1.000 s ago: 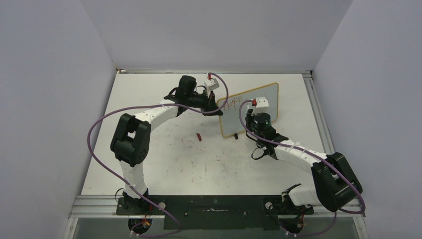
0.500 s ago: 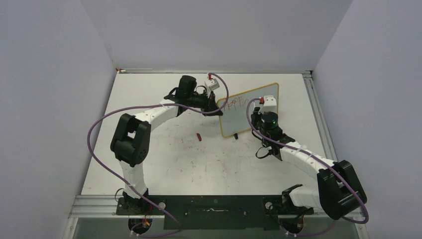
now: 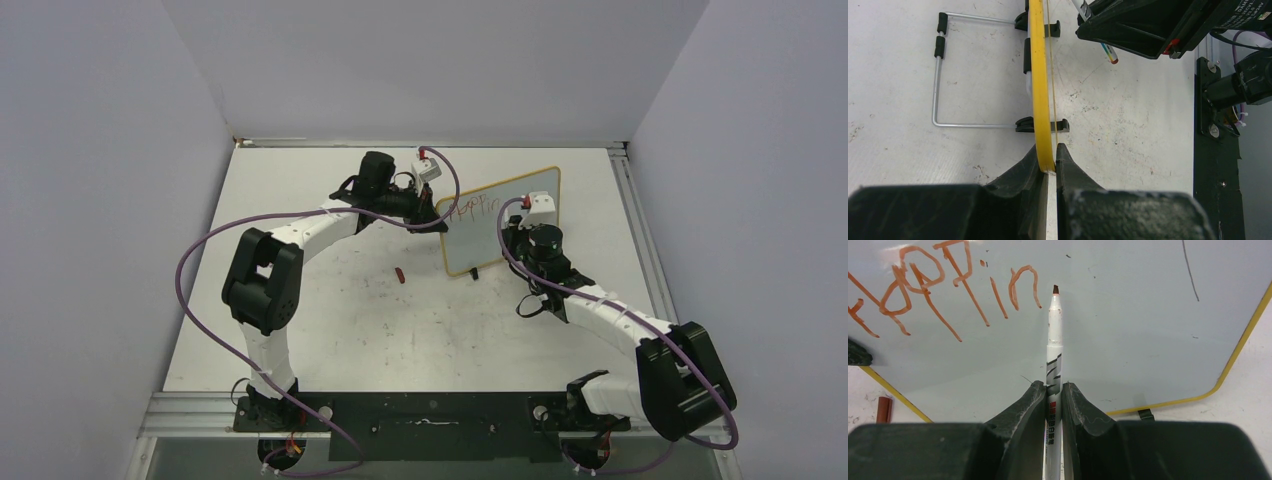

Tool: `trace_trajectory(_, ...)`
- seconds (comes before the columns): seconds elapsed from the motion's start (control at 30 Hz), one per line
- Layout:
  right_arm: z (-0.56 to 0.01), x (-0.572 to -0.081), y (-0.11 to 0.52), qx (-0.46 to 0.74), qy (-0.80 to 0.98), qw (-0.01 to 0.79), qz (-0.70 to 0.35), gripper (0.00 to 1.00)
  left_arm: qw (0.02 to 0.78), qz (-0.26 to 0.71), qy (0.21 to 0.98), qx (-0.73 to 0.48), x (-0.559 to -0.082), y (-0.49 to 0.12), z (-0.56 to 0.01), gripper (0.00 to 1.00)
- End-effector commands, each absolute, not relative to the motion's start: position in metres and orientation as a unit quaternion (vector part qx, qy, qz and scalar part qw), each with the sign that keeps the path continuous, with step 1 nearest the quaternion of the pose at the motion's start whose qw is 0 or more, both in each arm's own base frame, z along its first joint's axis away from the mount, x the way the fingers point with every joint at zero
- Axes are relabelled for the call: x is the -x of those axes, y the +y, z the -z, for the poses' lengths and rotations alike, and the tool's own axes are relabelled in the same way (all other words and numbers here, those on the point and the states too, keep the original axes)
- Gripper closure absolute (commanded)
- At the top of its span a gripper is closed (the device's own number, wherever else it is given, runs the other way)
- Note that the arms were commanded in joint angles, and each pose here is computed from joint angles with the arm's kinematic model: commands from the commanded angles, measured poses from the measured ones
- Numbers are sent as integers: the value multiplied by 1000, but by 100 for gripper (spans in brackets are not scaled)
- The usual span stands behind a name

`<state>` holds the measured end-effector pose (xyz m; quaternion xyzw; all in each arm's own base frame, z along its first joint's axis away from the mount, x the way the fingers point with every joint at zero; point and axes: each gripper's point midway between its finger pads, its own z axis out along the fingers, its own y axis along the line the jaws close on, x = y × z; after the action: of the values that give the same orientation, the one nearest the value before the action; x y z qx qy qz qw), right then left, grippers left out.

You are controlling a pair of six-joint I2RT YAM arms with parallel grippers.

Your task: Write a sentence on the whiteboard

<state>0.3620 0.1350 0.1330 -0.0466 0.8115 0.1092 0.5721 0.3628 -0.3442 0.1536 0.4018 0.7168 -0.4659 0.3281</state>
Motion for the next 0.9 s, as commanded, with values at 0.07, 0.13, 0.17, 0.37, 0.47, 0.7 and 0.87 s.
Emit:
trace_trajectory(0.07,-150,-377,141,49,793,594,-123,95,287,469,724,-416,-339,-348,-144,100)
trace_trajectory(0.13,-147,-378,141,50,795,591,-124,95,288,469,724,-416,-339,-347,-144,100)
trace_trajectory(0.17,-147,-378,142,51,796,591,-125,95,288,469,724,-416,-339,-347,-144,100)
trace_trajectory(0.37,-149,-382,142,53,793,594,-124,95,288,469,724,-417,-338,-348,-145,100)
trace_trajectory(0.47,-152,-384,142,53,791,597,-124,95,288,468,724,-417,-338,-348,-144,100)
trace_trajectory(0.7,-148,-387,142,53,796,591,-121,95,287,468,724,-418,-338,-348,-144,100)
trace_trajectory(0.87,-145,-391,139,48,803,583,-115,95,287,468,724,-417,-338,-349,-144,100)
